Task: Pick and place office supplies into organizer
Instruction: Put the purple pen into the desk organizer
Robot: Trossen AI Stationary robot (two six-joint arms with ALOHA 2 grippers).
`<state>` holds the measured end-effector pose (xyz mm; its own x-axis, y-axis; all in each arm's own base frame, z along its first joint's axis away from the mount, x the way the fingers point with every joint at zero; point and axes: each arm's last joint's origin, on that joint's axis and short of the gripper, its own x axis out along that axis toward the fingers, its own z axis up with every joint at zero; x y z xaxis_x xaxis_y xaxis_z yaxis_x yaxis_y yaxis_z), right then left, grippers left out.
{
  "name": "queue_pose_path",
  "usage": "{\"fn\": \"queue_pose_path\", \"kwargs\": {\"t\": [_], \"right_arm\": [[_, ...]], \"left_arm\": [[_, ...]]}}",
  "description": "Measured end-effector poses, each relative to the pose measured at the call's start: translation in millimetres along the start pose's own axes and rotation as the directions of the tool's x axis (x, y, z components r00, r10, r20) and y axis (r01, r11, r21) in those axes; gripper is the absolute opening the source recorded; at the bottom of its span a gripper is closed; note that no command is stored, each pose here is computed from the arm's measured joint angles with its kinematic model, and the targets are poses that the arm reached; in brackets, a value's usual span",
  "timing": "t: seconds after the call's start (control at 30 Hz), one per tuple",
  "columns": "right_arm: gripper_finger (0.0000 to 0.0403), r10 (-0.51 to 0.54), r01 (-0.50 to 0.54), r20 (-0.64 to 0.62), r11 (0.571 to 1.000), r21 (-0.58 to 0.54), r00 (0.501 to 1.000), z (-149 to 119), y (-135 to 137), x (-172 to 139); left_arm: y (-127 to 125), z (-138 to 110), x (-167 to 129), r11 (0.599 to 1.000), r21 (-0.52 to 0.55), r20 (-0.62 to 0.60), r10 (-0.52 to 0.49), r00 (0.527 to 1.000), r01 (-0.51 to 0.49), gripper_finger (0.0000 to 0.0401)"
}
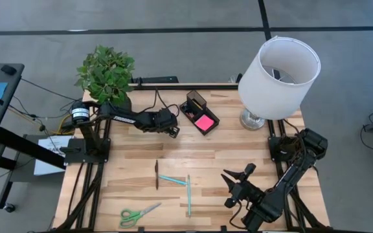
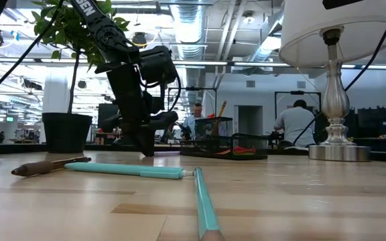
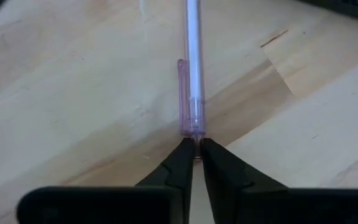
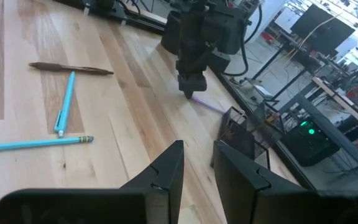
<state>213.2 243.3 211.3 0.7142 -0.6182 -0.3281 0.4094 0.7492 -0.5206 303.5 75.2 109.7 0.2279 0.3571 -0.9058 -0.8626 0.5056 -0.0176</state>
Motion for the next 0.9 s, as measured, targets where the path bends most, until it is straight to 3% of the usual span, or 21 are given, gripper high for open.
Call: {"fn": "queue_pose_path", "kwargs": {"t": [0.3, 0.53, 0.67, 0.8, 0.9], "right_arm": [[0.0079, 0.000, 0.000, 0.000, 1.000, 0.000, 1.000, 0, 0, 0], [0.0079, 0.002, -0.002, 0.000, 1.000, 0.005, 1.000, 0, 0, 0], [0.0079, 0.010, -0.010, 0.003, 1.000, 0.027, 1.000, 1, 2, 0], [0.0079, 0.015, -0.016, 0.004, 0.999, 0.043, 1.000, 1, 3, 0], [0.0079, 0.017, -0.017, 0.005, 0.999, 0.047, 1.000, 1, 4, 0]], "left_arm": [[-1, -1, -1, 0.993, 0.114, 0.013, 0.009, 1.000, -0.011, 0.0007], [-10, -3, -15, 0.940, 0.327, 0.089, 0.071, 0.993, -0.096, 0.0002], [-21, 3, -48, 0.931, 0.350, 0.149, 0.056, 0.987, -0.105, 0.0001], [-27, 9, -89, 0.910, 0.368, 0.225, 0.114, 0.968, -0.193, 0.0000], [-36, 18, -125, 0.903, 0.369, 0.316, 0.099, 0.943, -0.219, 0.0000]]}}
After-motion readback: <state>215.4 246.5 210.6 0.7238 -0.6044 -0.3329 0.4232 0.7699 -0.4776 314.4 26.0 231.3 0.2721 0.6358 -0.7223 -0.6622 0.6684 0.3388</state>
